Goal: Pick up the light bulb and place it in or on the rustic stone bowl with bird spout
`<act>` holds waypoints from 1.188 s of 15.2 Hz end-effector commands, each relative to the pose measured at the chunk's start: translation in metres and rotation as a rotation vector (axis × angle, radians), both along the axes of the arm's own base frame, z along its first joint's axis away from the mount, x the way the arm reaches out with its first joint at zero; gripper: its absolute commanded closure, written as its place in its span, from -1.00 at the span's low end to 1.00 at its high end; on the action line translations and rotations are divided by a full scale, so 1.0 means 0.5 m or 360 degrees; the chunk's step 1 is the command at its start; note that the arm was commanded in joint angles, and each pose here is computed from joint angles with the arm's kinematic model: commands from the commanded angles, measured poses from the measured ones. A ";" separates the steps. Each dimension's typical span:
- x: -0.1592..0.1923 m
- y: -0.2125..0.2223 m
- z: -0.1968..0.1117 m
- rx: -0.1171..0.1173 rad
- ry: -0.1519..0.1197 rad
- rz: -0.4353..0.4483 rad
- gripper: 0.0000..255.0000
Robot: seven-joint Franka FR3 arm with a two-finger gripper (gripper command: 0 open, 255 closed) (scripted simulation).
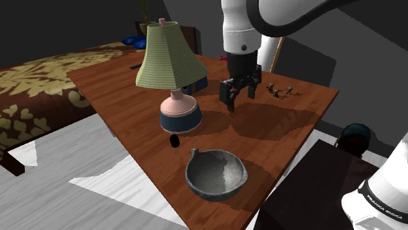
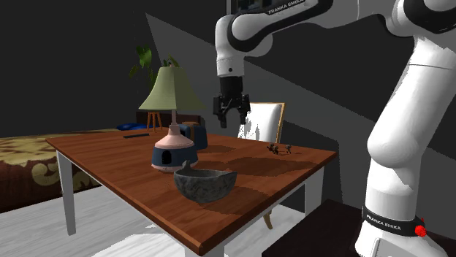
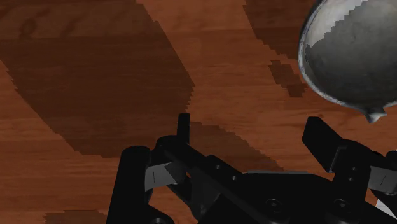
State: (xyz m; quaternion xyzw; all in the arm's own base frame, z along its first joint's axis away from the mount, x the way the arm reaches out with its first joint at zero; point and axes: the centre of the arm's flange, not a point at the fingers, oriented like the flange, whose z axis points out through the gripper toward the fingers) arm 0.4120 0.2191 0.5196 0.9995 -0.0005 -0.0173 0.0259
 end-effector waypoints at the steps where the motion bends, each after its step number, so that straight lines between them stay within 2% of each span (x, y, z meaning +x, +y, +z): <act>1: 0.027 0.050 -0.017 0.0009 0.0004 -0.0019 -1.00; 16: 0.215 0.376 -0.119 0.0056 0.0033 -0.0139 -1.00; 18: 0.221 0.386 -0.133 0.0058 0.0034 -0.0143 -1.00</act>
